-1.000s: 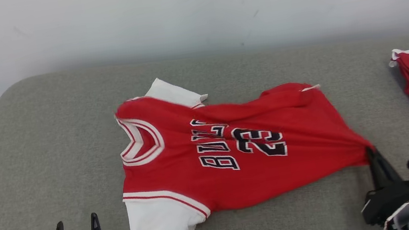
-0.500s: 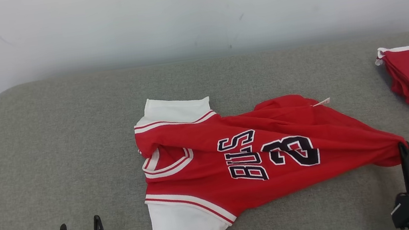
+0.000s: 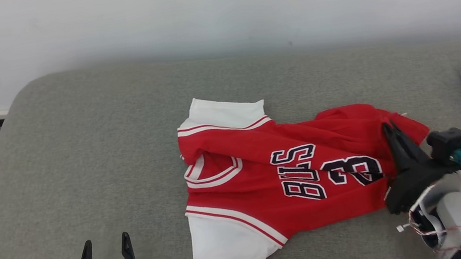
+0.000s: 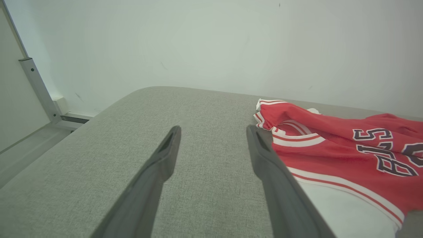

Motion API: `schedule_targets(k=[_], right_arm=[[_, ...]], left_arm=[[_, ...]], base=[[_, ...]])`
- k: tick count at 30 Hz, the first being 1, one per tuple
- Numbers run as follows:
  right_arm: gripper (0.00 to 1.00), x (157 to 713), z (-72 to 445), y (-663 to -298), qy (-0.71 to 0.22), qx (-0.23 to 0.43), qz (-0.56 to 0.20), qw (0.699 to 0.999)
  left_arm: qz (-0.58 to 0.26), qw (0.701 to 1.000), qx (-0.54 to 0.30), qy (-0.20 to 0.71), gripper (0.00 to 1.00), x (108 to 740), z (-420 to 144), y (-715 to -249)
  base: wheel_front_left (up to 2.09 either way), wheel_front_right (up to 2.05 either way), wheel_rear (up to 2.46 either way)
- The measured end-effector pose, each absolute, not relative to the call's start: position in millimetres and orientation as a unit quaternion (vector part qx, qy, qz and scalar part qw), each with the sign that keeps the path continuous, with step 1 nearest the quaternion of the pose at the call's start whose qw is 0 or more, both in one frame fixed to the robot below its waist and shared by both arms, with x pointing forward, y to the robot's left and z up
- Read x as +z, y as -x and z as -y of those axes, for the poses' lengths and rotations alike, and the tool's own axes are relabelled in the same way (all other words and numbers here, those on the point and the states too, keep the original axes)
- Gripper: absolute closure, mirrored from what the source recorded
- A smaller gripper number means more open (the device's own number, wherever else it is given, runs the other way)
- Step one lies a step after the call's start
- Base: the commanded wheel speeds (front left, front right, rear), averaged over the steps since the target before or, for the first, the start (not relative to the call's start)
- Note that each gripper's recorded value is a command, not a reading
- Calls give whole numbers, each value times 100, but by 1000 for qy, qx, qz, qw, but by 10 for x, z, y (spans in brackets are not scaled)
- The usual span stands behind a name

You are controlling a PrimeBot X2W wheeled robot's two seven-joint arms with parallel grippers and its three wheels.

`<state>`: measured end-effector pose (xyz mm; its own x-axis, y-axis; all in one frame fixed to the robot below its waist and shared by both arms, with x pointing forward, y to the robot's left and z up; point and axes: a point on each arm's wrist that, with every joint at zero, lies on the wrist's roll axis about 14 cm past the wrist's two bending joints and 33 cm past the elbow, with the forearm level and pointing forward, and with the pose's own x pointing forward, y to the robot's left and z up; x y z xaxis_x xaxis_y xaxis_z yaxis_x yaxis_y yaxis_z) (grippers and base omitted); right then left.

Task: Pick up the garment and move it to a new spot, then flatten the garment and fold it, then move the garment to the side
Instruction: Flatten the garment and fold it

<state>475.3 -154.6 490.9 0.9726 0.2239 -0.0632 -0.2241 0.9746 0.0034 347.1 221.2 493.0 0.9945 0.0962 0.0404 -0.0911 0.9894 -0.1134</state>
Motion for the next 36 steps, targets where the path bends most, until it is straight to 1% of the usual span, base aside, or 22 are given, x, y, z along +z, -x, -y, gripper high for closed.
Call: schedule_targets(k=[5, 6, 7, 13, 18, 27, 34, 36], right_arm=[[100, 4730, 1436, -4936, 20, 123, -69, 990], [64, 4699, 1451, -4963, 23, 121, -76, 989], [0, 4676, 1452, -4984, 26, 121, -79, 989], [0, 4682, 1368, -5017, 28, 130, -78, 988], [0, 4975, 1445, -4978, 24, 126, -25, 991], [0, 5228, 1813, -4529, 12, 94, 34, 995], [0, 5198, 2128, -4147, 11, 55, 39, 998], [0, 5166, 2160, -4094, 10, 51, 35, 998]], left_arm=[[17, 996, 61, 57, 0, 4893, -2289, -3412], [16, 996, 63, 58, 0, 4889, -2297, -3400], [15, 996, 65, 59, 0, 4883, -2306, -3388], [14, 995, 77, 62, 0, 4872, -2358, -3354], [16, 995, 69, 63, 0, 4881, -2310, -3384], [30, 996, 55, 58, 0, 4966, -2248, -3420], [39, 997, 45, 57, 0, 5023, -2194, -3449], [40, 997, 42, 57, 0, 5029, -2177, -3449]], base=[[0, 0, 0], [0, 0, 0], [0, 0, 0], [0, 0, 0], [0, 0, 0], [0, 0, 0], [0, 0, 0], [0, 0, 0]])
